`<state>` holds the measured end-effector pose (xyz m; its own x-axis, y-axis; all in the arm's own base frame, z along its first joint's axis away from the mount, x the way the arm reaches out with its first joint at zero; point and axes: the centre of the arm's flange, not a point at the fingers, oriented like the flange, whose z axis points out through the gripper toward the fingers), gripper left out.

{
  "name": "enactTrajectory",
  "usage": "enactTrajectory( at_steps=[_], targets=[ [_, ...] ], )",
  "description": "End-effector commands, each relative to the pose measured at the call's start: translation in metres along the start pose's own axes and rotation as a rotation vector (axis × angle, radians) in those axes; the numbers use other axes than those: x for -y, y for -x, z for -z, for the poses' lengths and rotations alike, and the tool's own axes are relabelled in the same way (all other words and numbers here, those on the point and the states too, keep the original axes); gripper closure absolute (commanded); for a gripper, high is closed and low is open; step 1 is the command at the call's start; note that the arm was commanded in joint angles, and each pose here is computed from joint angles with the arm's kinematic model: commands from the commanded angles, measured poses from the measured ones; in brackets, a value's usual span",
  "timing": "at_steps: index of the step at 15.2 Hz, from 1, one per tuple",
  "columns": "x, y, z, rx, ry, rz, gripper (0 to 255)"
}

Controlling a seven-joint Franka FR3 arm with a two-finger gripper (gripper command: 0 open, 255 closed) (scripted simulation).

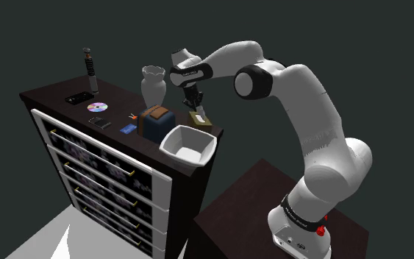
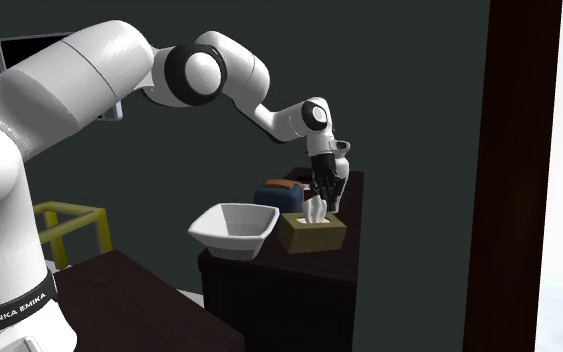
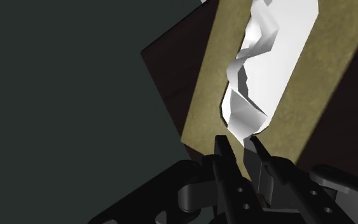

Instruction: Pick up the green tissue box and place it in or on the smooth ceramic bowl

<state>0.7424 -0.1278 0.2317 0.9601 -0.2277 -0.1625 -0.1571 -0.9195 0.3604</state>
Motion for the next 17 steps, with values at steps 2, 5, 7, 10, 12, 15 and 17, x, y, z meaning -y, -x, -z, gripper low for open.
enactTrajectory(
  at_steps=[2,5,7,10,12,15,17],
  targets=[
    [-0.006,0.002,0.013,0.001,0.000,0.000,255],
    [-0.011,0.005,0.028,0.001,0.000,0.000,255],
    [-0.015,0.006,0.037,0.001,0.000,0.000,255],
    [-0.021,0.009,0.052,0.001,0.000,0.000,255],
    [-0.025,0.011,0.062,0.001,0.000,0.000,255],
    [-0.030,0.013,0.076,0.001,0.000,0.000,255],
    [-0.034,0.015,0.086,0.001,0.000,0.000,255]
  ],
)
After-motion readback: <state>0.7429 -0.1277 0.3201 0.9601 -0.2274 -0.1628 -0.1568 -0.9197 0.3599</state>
